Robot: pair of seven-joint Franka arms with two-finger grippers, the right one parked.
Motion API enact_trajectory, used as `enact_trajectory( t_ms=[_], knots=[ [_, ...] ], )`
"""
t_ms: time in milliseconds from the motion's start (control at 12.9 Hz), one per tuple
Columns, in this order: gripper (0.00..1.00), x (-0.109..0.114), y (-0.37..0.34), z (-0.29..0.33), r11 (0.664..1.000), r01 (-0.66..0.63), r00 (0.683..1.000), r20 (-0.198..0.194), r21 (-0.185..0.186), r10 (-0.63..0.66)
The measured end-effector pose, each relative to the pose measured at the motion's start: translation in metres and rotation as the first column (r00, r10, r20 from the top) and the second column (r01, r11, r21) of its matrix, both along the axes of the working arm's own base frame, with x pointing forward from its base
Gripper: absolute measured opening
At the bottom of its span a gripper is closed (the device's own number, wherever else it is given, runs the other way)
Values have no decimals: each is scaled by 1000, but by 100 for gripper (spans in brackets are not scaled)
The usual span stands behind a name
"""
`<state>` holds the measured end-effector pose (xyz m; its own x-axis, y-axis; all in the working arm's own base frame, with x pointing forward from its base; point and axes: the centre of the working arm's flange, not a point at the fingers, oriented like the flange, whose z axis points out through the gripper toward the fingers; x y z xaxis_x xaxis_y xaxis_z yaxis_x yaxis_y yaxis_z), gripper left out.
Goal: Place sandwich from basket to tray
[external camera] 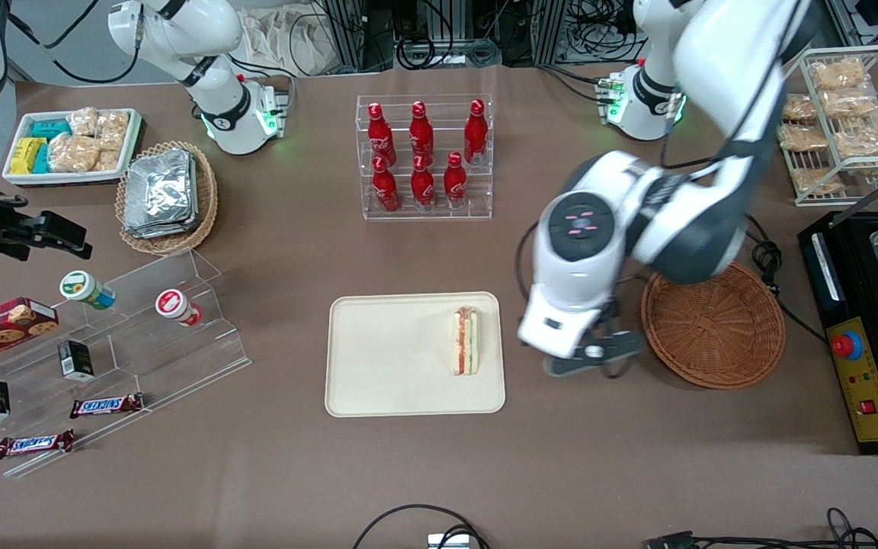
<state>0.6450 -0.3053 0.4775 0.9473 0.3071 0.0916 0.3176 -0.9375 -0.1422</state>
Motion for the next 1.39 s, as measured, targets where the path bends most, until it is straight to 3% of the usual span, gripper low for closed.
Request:
enact_trajectory(
  t_ms=[387,930,1239,1394],
  knots=[
    [100,16,100,50,997,-77,997,-1,20,77],
    [100,21,138,60,995,-98,995,-14,-2,98],
    [100,13,184,73,998,-21,998,-62,-56,18],
    [100,-2,226,89,995,41,997,-66,-88,-47]
  ],
)
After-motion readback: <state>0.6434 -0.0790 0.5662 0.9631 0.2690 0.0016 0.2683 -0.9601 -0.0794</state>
